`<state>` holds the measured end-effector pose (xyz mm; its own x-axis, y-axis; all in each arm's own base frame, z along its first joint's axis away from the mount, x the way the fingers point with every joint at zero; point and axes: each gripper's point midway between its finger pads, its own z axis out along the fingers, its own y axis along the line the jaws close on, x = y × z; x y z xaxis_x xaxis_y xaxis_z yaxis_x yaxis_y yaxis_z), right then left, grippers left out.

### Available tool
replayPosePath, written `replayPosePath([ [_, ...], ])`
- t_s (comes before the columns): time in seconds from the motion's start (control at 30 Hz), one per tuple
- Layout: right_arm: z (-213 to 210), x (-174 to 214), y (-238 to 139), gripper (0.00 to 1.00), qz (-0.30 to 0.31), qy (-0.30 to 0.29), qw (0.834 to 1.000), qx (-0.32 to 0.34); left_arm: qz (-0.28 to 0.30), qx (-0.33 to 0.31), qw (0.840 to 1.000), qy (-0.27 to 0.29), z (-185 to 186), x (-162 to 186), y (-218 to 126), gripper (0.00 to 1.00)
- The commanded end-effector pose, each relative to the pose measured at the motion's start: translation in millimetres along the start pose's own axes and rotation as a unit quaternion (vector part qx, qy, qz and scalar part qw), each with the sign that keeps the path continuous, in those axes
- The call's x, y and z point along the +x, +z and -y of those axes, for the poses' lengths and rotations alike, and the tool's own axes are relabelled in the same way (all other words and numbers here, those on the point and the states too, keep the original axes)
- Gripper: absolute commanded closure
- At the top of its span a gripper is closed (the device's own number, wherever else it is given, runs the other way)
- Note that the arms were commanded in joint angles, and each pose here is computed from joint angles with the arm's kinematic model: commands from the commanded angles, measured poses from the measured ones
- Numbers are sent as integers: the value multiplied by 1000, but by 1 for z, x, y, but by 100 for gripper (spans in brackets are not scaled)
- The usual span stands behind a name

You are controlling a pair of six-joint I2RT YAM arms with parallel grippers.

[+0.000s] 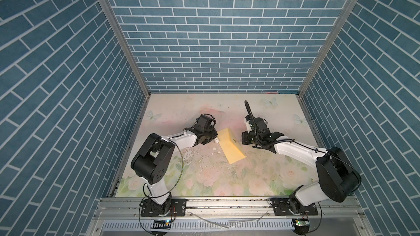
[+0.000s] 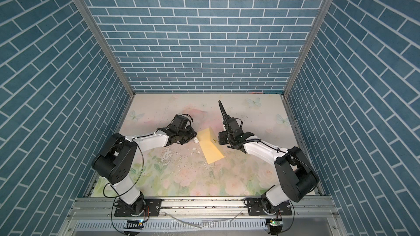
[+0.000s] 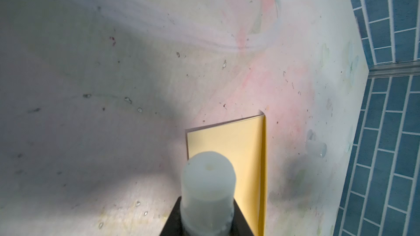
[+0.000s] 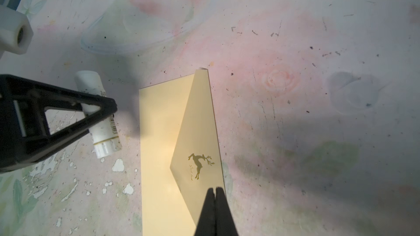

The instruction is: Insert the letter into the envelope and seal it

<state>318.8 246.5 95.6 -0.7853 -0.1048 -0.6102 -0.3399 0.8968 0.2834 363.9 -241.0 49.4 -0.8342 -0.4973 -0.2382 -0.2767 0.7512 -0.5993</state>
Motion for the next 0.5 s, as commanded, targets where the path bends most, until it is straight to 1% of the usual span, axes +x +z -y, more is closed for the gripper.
replayPosePath([
  [0.0,-2,-8,5,100,-10,16,1000,-1,4,1,1000,12,-5,2,6,100],
  [0.1,0,-4,12,100,-27,20,999,4,6,-2,1000,17,-7,2,8,100],
  [0.43,5,1,22,100,-52,33,998,7,-4,-16,1000,18,-16,6,24,100],
  [0.47,2,3,23,100,-59,35,998,-5,-5,-18,1000,18,-18,6,26,100],
])
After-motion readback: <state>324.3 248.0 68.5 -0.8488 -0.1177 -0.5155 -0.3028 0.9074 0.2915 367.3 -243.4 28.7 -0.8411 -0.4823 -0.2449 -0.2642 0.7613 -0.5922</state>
